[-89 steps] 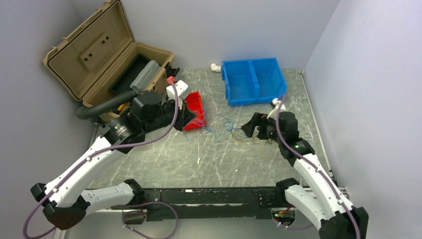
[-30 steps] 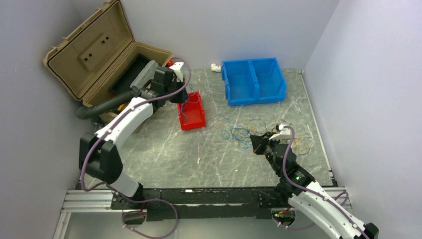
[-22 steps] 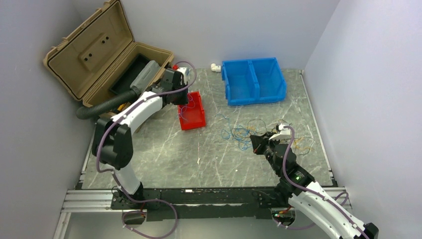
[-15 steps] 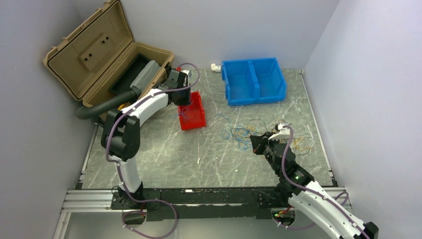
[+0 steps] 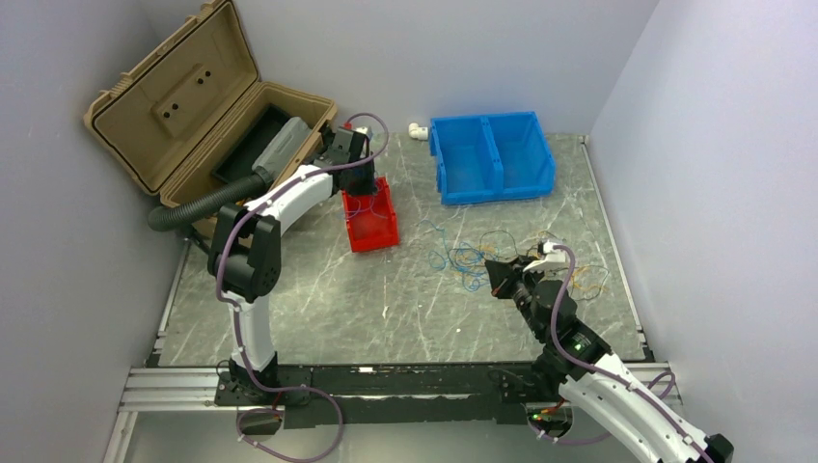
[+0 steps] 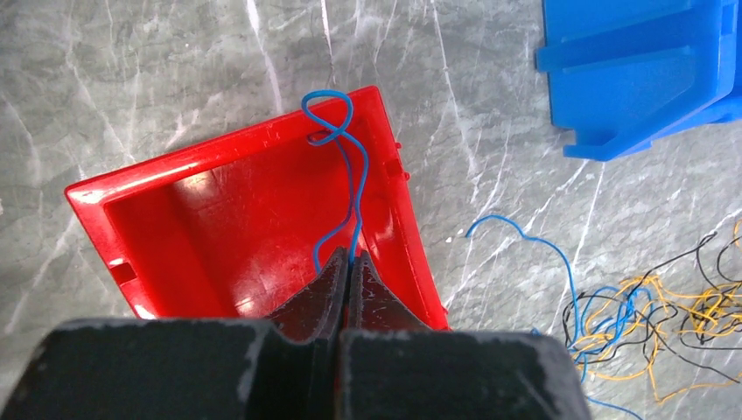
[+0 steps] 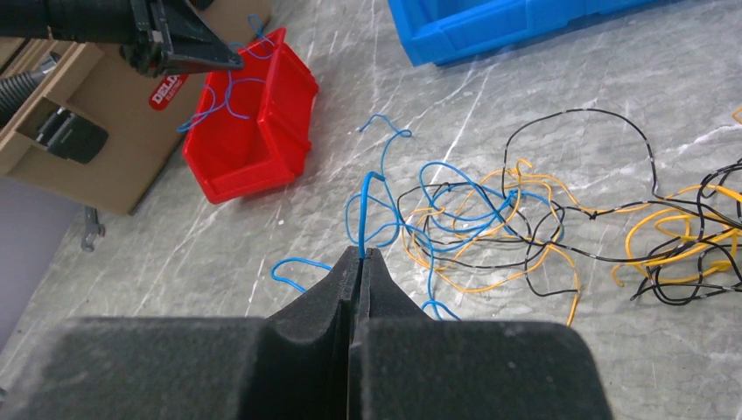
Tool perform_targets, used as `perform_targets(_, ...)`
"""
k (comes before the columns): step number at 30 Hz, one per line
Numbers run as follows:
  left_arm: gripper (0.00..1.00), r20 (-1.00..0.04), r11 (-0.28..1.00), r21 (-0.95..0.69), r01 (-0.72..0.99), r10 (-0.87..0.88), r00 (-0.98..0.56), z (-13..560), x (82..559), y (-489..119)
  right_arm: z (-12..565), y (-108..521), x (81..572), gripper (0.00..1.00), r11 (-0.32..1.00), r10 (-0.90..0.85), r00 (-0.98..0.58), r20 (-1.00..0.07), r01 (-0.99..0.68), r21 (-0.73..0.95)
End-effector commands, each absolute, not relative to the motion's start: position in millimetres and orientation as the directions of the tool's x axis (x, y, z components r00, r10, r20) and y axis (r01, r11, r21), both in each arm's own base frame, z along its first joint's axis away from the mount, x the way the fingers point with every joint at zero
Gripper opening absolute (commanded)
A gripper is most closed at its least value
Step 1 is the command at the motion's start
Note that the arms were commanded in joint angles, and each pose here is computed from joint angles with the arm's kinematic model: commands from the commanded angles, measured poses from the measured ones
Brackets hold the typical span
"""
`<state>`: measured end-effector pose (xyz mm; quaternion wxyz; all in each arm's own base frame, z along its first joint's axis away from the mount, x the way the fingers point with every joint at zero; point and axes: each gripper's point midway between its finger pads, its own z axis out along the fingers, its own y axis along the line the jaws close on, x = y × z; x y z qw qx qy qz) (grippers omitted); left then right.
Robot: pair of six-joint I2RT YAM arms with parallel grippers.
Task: Untangle the cables
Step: Place the cable in the bin.
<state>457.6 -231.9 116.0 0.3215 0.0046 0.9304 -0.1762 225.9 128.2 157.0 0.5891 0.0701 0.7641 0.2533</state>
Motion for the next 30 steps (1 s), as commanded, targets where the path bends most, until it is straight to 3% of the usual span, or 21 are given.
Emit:
perform_targets(1, 0.02, -0.618, 0.916, -0.394, 0.077, -0.202, -0.760, 125.1, 462.4, -243.5, 168.7, 126.1, 227.4, 0.00, 0.849, 0.441, -0.257, -0.860, -0.192, 0.493)
perform_targets(11, 0.00, -0.629, 0.882, -0.470, -0.037, -0.365, -0.686, 136.0, 453.2, -244.3, 175.1, 129.2, 226.7, 0.00, 0.843, 0.443, -0.262, -0.858, -0.206, 0.498)
perform_targets(24, 0.00, -0.639, 0.931, -0.357, -0.074, -0.302, -0.707, 126.6, 442.0, -215.8, 180.5, 129.7, 226.5, 0.00, 0.838, 0.448, -0.258, -0.856, -0.211, 0.503)
perform_targets(28, 0.07, -0.635, 0.928, -0.365, -0.070, -0.303, -0.710, 122.6, 437.1, -215.9, 179.9, 131.8, 227.2, 0.00, 0.836, 0.450, -0.265, -0.853, -0.212, 0.507)
perform_targets(30, 0.19, -0.644, 0.929, -0.368, -0.049, -0.293, -0.707, 124.3, 438.5, -217.3, 179.4, 132.1, 227.2, 0.00, 0.835, 0.450, -0.267, -0.852, -0.212, 0.507)
